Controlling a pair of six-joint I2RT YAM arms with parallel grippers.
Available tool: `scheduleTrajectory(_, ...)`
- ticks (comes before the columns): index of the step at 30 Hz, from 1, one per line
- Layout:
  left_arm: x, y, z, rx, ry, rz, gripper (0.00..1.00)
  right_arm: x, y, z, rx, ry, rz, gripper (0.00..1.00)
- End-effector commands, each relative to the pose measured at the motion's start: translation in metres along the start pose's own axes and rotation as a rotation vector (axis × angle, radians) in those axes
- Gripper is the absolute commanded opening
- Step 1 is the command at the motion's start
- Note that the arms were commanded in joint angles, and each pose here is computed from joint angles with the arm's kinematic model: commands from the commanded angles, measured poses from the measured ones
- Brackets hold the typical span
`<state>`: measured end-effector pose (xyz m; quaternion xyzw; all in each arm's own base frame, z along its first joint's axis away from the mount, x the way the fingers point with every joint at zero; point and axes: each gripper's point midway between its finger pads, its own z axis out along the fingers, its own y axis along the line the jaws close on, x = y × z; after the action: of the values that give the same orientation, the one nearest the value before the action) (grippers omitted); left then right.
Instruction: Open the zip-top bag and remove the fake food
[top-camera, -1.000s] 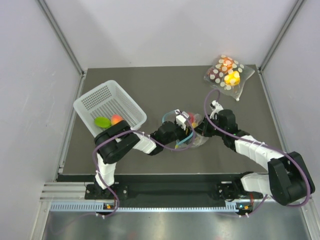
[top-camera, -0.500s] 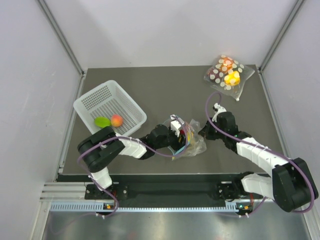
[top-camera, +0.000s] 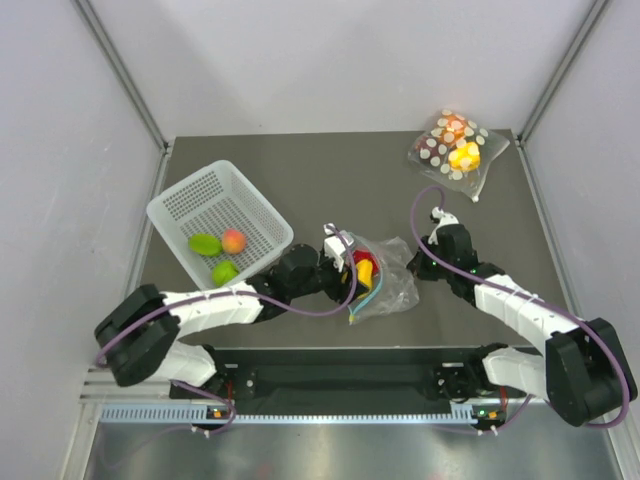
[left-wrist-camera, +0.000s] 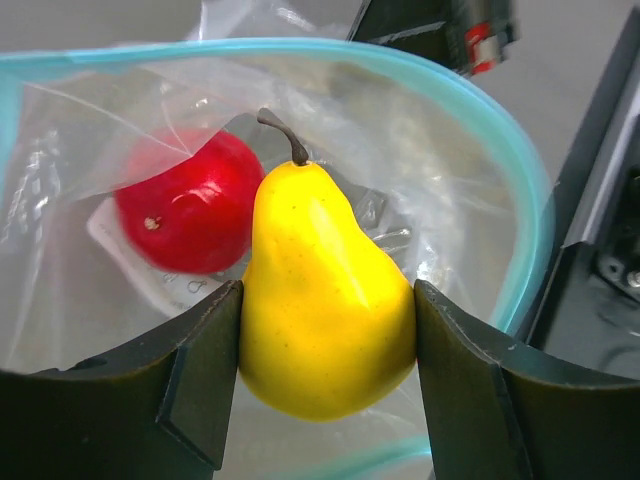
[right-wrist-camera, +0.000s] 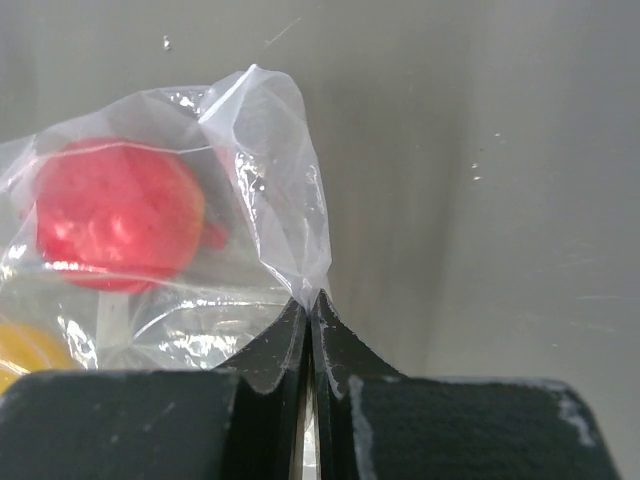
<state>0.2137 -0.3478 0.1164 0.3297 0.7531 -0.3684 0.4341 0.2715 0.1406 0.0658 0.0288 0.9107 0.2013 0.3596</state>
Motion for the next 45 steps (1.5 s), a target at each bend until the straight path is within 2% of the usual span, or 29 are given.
scheduleTrajectory(1,-0.013,-0.003,-0.023,-0.014,-0.012,0.022,0.22,-0.034,0.003,-0.008,0.023,-0.092,-0.027,0.00)
scheduleTrajectory(7,-0.026,-0.006,-0.052,-0.040,-0.030,0.022,0.22,-0.044,0.005,-0.014,0.020,-0.122,-0.035,0.00)
scheduleTrajectory(11,-0.024,0.001,-0.078,-0.110,-0.008,0.005,0.24,-0.052,0.010,-0.020,0.007,-0.141,-0.055,0.00)
scheduleTrajectory(13,-0.038,0.010,-0.095,-0.181,-0.053,-0.008,0.24,-0.056,0.011,-0.024,0.006,-0.156,-0.062,0.00)
scheduleTrajectory(15,-0.038,0.025,-0.112,-0.275,-0.051,-0.033,0.24,-0.060,0.012,-0.028,0.006,-0.171,-0.068,0.00)
scheduleTrajectory(21,-0.075,0.061,-0.164,-0.502,-0.213,-0.101,0.29,-0.068,0.015,-0.035,0.007,-0.187,-0.083,0.00)
scheduleTrajectory(24,-0.084,0.087,-0.181,-0.607,-0.246,-0.161,0.31,-0.067,0.015,-0.034,0.004,-0.181,-0.086,0.00)
scheduleTrajectory(26,-0.086,0.098,-0.181,-0.604,-0.246,-0.212,0.31,-0.065,0.015,-0.033,0.001,-0.176,-0.086,0.00)
scheduleTrajectory(29,-0.096,0.138,-0.198,-0.684,-0.308,-0.296,0.31,-0.064,0.017,-0.030,-0.008,-0.169,-0.087,0.00)
scheduleTrajectory(32,-0.098,0.170,-0.207,-0.770,-0.320,-0.339,0.31,-0.063,0.020,-0.030,-0.028,-0.165,-0.091,0.00)
scheduleTrajectory(33,-0.092,0.180,-0.202,-0.777,-0.293,-0.363,0.30,-0.062,0.020,-0.030,-0.033,-0.163,-0.089,0.00)
scheduleTrajectory(39,-0.099,0.233,-0.213,-0.849,-0.323,-0.450,0.30,-0.059,0.024,-0.031,-0.055,-0.159,-0.089,0.00)
scheduleTrajectory(42,-0.102,0.253,-0.223,-0.933,-0.302,-0.444,0.32,-0.058,0.023,-0.032,-0.058,-0.165,-0.082,0.00)
scheduleTrajectory(45,-0.103,0.269,-0.231,-0.997,-0.289,-0.439,0.40,-0.057,0.023,-0.032,-0.057,-0.162,-0.084,0.00)
